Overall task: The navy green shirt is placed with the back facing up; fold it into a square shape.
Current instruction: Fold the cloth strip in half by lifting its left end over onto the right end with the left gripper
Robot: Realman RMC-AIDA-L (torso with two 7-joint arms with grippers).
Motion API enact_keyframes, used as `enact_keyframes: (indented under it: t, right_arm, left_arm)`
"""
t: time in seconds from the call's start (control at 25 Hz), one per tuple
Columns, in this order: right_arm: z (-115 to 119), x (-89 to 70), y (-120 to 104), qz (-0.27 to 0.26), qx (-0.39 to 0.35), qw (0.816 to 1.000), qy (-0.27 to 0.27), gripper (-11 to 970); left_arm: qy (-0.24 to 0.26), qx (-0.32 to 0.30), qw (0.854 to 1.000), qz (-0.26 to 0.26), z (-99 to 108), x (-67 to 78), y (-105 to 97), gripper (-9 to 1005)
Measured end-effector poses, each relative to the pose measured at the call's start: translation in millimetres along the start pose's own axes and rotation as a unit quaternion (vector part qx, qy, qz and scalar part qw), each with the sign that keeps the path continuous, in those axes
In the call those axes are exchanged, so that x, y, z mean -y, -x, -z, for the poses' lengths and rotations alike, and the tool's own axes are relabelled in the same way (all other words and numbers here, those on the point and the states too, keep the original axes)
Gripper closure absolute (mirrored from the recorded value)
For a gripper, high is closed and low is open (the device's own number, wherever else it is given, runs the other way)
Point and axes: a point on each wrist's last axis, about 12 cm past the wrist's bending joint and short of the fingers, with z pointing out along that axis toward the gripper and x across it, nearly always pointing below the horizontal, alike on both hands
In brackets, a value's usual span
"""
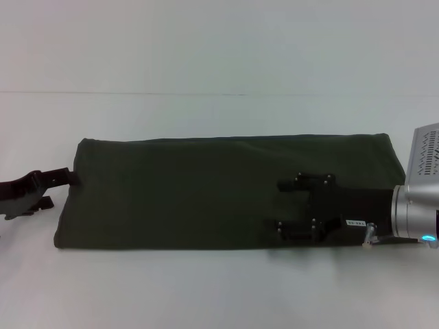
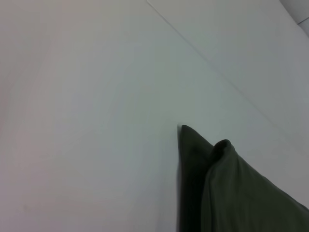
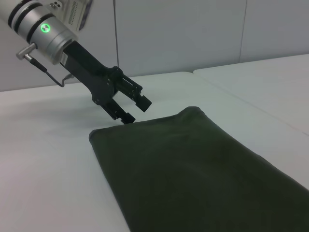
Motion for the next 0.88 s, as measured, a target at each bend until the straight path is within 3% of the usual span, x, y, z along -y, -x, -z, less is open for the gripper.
enact_keyframes:
  t: [0.88]
  right_arm:
    - [-0.7, -1.5, -1.3, -0.004, 0.000, 1.000, 0.002, 108]
  left_arm:
    - [0.005, 0.002, 1.000, 0.005, -1.6, -3.2, -3.3, 111]
